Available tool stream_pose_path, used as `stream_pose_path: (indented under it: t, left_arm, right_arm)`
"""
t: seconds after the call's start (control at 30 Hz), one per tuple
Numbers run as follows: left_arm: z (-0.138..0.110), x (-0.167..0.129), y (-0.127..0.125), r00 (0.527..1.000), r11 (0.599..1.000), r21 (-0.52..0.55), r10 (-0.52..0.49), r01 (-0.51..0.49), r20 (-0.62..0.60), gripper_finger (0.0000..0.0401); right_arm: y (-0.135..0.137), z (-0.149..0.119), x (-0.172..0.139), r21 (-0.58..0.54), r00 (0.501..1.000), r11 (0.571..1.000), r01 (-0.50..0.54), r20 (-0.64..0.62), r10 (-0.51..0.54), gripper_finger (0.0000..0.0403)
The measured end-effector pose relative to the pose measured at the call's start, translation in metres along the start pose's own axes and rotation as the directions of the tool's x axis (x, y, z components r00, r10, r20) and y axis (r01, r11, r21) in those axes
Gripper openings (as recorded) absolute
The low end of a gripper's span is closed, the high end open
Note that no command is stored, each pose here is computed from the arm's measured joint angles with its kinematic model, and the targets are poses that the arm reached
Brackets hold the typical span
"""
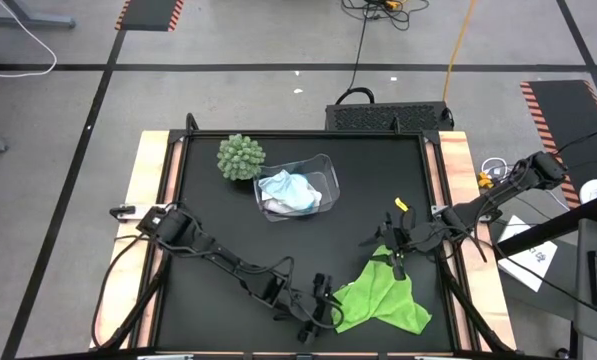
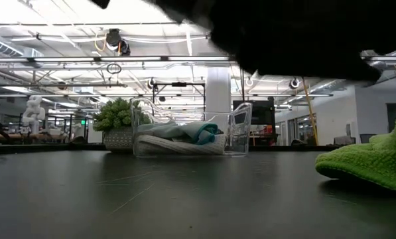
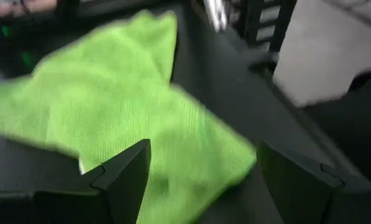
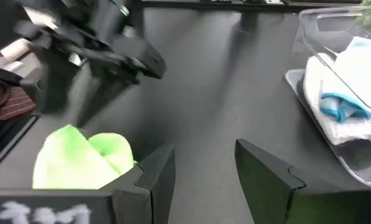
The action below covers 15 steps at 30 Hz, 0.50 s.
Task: Fold microfiber towels
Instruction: Fold the green towel
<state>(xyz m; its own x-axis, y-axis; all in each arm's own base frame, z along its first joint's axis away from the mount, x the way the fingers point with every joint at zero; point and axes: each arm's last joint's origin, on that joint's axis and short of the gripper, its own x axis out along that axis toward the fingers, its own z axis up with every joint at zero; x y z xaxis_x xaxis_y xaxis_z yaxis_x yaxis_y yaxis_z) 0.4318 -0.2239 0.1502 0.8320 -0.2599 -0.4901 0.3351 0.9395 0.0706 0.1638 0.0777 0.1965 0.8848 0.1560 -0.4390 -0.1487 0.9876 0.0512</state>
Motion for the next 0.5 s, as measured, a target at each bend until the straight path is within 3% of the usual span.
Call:
stream_pose_path:
  t: [0.5]
  left_arm:
    - [-0.006,0.012,0.007,1.000,0.999,-0.037,-0.011,0.012,0.010,0.0294]
  right_arm:
    - [0.000,0.000,0.000,0.001,1.000,1.000,0.001,0.005,-0.001,0.0157]
